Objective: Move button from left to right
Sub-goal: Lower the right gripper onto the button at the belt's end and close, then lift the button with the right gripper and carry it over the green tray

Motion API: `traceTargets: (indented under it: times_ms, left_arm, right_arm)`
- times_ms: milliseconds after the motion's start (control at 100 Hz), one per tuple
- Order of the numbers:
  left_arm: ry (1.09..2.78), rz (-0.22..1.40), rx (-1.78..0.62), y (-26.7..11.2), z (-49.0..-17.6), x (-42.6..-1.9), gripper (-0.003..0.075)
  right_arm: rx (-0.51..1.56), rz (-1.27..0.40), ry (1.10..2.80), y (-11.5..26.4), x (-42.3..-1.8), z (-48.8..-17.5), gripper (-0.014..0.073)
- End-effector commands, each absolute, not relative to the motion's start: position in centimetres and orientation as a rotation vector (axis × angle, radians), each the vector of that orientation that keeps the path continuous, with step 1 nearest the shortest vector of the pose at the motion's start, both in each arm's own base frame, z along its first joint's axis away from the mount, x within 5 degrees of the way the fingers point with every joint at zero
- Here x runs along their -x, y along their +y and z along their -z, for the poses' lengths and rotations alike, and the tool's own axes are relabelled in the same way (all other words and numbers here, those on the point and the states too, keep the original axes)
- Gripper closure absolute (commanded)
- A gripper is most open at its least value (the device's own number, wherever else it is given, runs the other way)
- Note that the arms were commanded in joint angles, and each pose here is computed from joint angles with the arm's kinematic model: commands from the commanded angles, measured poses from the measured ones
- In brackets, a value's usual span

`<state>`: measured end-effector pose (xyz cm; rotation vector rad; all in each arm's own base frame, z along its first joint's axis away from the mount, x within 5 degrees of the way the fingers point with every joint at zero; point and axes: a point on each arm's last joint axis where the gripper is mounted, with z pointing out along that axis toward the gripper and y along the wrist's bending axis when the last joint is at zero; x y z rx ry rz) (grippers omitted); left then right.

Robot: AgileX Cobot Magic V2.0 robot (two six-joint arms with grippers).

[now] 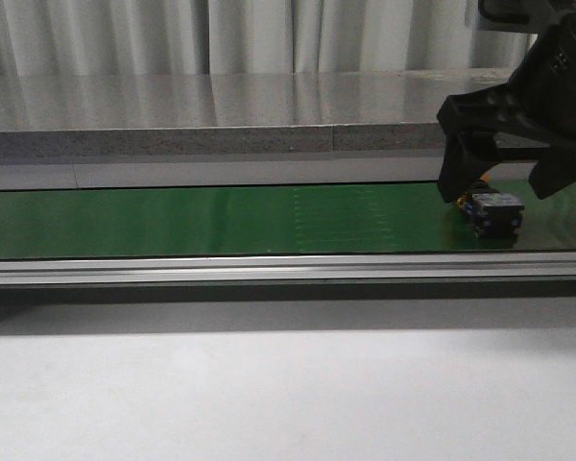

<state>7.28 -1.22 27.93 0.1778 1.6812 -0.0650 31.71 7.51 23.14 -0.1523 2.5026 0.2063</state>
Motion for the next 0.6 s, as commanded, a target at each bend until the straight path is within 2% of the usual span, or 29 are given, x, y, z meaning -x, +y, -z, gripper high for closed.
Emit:
traceTargets:
  times_ms: [0,80,180,420,590]
  left_arm:
    - [1.596,0.065,-0.157,-1.1,-29.4,-7.3,0.0739]
    - [1.596,0.065,-0.157,-1.1,-29.4,-7.3,0.0739]
    - [1.596,0.065,-0.157,-1.1,-29.4,-7.3,0.0739]
    - [1.596,0.065,-0.157,-1.1,-29.4,-7.3,0.0739]
    - [1.596,0.065,-0.157,-1.1,-29.4,-7.3,0.0739]
  right_arm:
    - [0.176,-0.190,2.376,7.5,-32.6,-25.1,-0.0059]
    - [0.189,-0.174,2.391,7.5,-32.9,-24.4,-0.0037]
    - [0.193,-0.168,2.409,7.6,-33.2,-23.7,0.0041]
    - [0.193,-0.169,2.407,7.6,-33.4,-23.7,0.0338]
    - [0.199,-0.173,2.407,7.7,-33.8,-25.2,0.0359]
